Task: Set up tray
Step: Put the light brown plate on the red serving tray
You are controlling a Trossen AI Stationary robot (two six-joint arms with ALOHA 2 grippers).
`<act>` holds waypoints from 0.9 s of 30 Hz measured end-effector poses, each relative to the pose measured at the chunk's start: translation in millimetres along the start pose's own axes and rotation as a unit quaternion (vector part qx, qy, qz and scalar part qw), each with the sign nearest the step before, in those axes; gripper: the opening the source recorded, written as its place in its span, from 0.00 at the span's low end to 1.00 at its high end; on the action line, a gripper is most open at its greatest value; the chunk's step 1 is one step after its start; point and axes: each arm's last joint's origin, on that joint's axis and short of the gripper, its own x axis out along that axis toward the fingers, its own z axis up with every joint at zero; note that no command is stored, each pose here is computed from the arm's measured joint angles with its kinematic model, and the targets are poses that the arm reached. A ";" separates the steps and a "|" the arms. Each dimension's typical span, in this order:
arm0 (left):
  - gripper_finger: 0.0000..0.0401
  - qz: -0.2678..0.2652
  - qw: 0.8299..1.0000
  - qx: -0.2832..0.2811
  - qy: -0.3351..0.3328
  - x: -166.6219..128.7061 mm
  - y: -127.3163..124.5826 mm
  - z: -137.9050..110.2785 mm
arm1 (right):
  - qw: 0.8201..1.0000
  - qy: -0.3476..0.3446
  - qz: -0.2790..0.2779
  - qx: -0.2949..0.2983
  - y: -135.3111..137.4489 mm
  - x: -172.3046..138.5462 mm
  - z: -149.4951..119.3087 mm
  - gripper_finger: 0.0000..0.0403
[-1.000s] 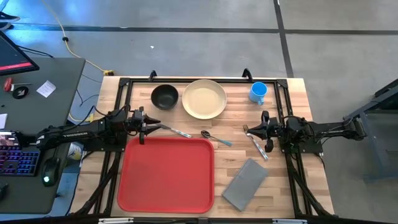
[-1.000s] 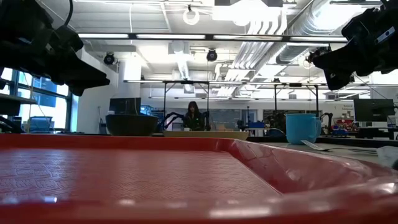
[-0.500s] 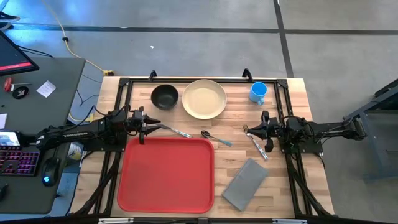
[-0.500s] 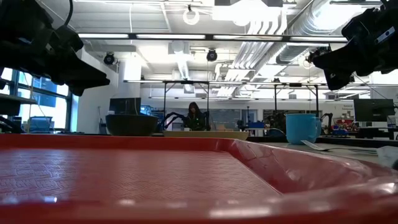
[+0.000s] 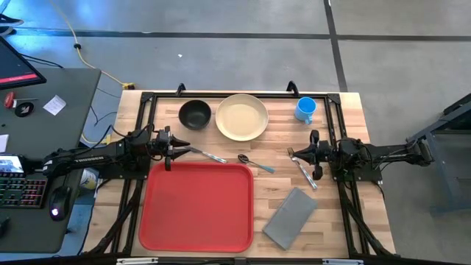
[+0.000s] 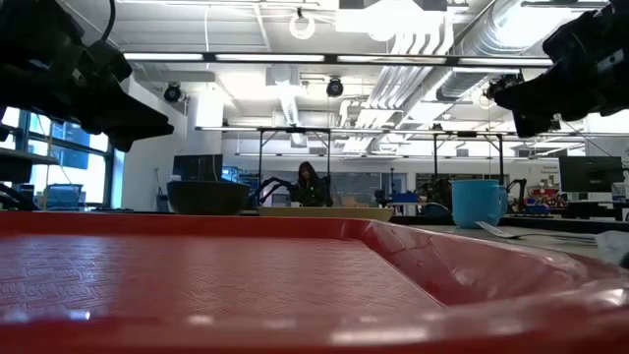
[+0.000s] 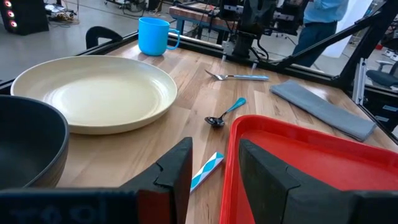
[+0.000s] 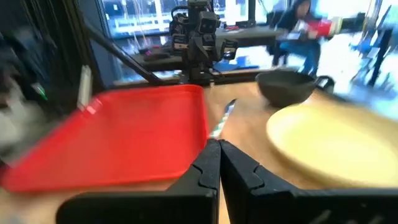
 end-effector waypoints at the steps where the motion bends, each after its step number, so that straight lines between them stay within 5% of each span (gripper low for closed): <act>1: 0.41 0.000 1.000 0.000 0.000 0.0 0.0 -0.1 | 1.000 0.000 -0.004 -0.024 -0.2 0.0 0.1 0.00; 11: 0.41 0.039 0.999 -0.004 -0.023 -0.1 1.9 3.5 | 0.997 -0.003 -0.022 -0.073 -1.2 0.0 0.9 0.00; 17: 0.41 0.073 0.994 -0.031 -0.069 -1.0 3.1 11.0 | 0.999 -0.013 -0.021 0.043 -1.2 0.0 2.1 0.00; 21: 0.41 0.049 0.991 -0.065 -0.106 -1.9 1.1 18.1 | 0.992 -0.029 -0.028 0.121 -1.7 -0.2 4.7 0.00; 27: 0.41 0.009 0.975 -0.064 -0.215 -8.4 -3.6 39.0 | 0.987 -0.084 -0.063 0.123 -3.9 -1.5 15.2 0.00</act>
